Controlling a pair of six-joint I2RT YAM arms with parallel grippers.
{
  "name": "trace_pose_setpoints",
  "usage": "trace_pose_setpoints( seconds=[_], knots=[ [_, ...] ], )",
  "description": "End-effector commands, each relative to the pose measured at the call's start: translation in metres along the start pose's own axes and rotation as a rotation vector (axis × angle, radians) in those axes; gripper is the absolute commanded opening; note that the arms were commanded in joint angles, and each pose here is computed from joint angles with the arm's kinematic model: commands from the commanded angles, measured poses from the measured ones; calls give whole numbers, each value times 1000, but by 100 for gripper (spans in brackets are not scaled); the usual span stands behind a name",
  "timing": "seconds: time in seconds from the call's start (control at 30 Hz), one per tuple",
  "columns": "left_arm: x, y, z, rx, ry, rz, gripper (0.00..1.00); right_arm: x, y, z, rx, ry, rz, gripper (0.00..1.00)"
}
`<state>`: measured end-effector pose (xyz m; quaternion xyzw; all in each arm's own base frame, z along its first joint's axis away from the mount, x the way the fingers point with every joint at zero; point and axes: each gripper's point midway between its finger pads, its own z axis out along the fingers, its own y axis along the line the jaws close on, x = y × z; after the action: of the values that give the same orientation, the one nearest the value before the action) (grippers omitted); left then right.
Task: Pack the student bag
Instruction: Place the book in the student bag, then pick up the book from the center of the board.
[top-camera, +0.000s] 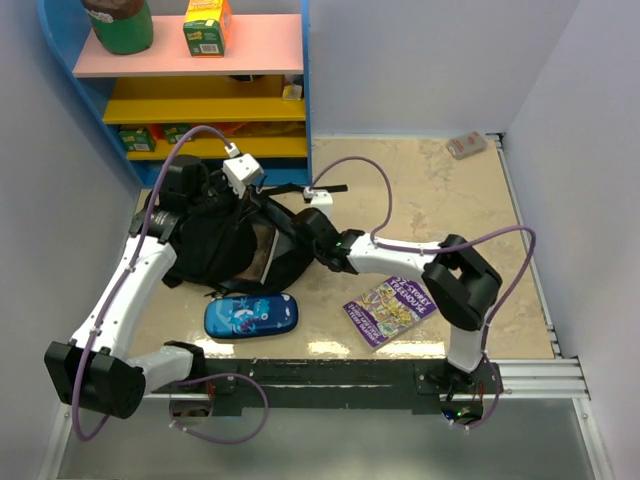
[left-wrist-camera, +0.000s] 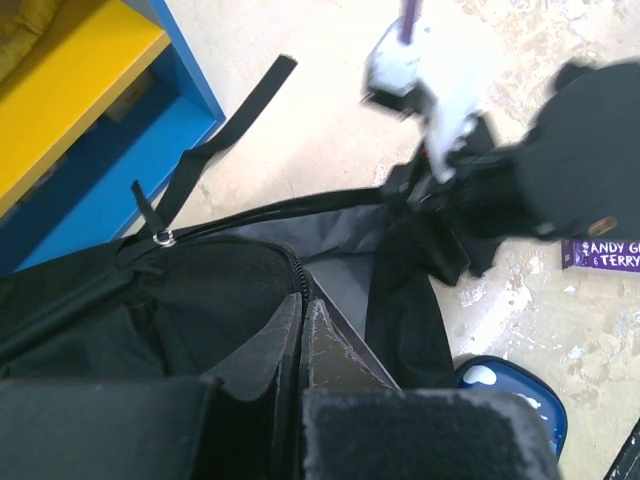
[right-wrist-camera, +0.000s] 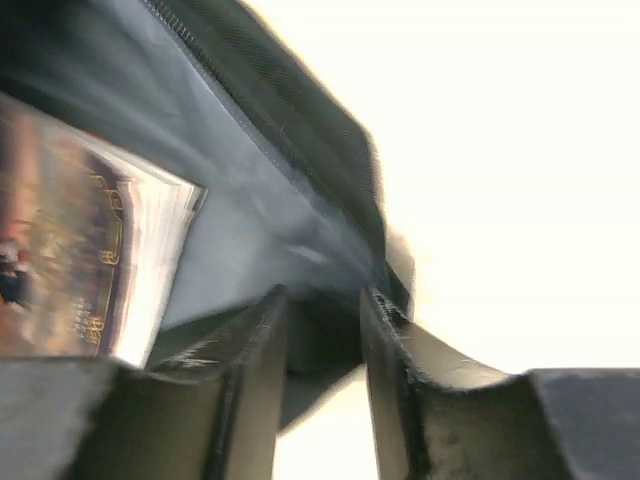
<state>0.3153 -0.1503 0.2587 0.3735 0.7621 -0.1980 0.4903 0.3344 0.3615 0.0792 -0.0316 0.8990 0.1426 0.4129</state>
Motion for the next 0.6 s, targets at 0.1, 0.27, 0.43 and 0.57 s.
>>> trace_pose_setpoints(
  seconds=[0.1, 0.27, 0.43, 0.57],
  knots=[
    [-17, 1, 6, 35, -37, 29, 0, -4, -120, -59, 289, 8, 137, 93],
    [-18, -3, 1, 40, -45, 30, 0, 38, -196, -90, 484, 201, 339, 99],
    [-23, -11, -5, 62, -67, 28, 0, 82, -220, -115, 586, 325, 395, 99],
    [-24, -16, -10, 70, -73, 39, 0, 94, -217, -139, 527, 336, 468, 98]
  ],
)
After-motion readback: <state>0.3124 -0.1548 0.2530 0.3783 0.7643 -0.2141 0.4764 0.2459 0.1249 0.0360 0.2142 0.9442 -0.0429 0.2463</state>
